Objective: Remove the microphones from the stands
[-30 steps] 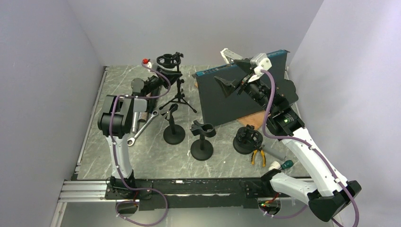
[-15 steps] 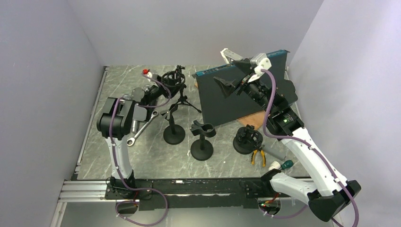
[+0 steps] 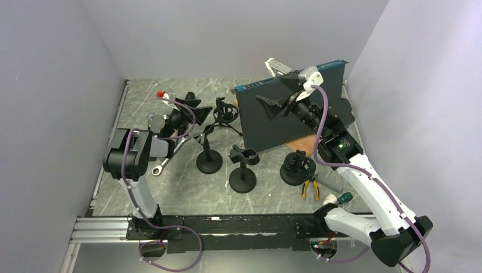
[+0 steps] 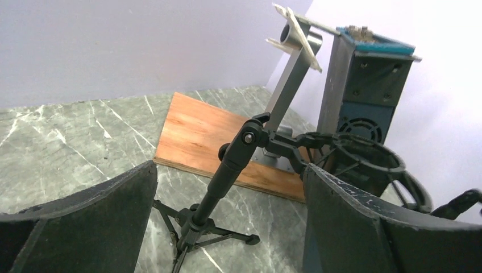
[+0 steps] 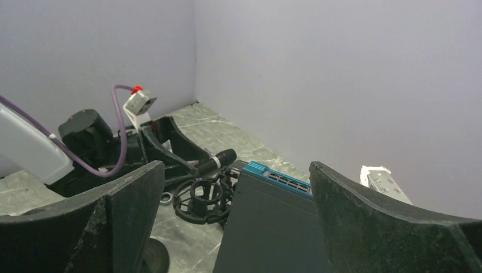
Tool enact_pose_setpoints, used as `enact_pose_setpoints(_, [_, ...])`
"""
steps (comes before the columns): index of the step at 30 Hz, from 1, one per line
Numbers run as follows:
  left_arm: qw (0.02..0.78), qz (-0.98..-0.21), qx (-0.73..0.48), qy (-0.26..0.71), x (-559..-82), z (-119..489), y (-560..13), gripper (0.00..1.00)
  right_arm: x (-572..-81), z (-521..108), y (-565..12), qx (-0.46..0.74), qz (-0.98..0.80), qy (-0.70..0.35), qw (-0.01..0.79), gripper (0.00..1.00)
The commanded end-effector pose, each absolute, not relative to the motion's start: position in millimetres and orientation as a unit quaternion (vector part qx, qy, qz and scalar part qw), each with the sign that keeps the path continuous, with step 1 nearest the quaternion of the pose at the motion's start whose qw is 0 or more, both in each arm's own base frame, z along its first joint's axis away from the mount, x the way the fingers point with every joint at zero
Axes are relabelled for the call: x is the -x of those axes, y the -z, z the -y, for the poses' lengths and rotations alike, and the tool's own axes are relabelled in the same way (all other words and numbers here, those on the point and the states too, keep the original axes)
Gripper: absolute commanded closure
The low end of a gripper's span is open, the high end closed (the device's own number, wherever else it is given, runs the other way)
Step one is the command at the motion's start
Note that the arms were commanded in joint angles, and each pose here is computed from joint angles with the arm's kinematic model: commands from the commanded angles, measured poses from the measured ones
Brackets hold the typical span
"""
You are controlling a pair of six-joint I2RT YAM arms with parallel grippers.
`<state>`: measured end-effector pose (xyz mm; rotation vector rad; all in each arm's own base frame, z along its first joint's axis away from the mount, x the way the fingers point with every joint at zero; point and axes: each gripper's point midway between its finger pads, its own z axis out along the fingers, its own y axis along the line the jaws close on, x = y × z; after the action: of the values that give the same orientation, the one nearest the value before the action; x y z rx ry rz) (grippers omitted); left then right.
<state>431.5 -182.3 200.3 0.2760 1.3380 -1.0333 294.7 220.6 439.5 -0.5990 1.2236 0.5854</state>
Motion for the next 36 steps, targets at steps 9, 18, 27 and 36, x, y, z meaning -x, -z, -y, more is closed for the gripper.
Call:
enact_pose_setpoints(9, [0.622, -0.662, -0.024, 0.417, -410, 137, -238, 0.01, -308, -182, -456, 0.154, -0.591, -0.226, 0.759, 0.00])
enact_pose_setpoints(18, [0.641, -0.700, -0.123, 0.291, -384, 121, -318, 0.01, -308, -103, -438, -0.003, -0.676, -0.097, 0.731, 0.00])
enact_pose_setpoints(27, [0.716, -0.626, -0.176, 0.253, -337, 118, -421, 0.01, -259, -38, -466, -0.100, -0.649, -0.049, 0.753, 0.00])
enact_pose_setpoints(36, [0.775, -0.557, -0.167, 0.248, -305, 115, -492, 0.01, -244, -9, -478, -0.140, -0.625, -0.009, 0.768, 0.00])
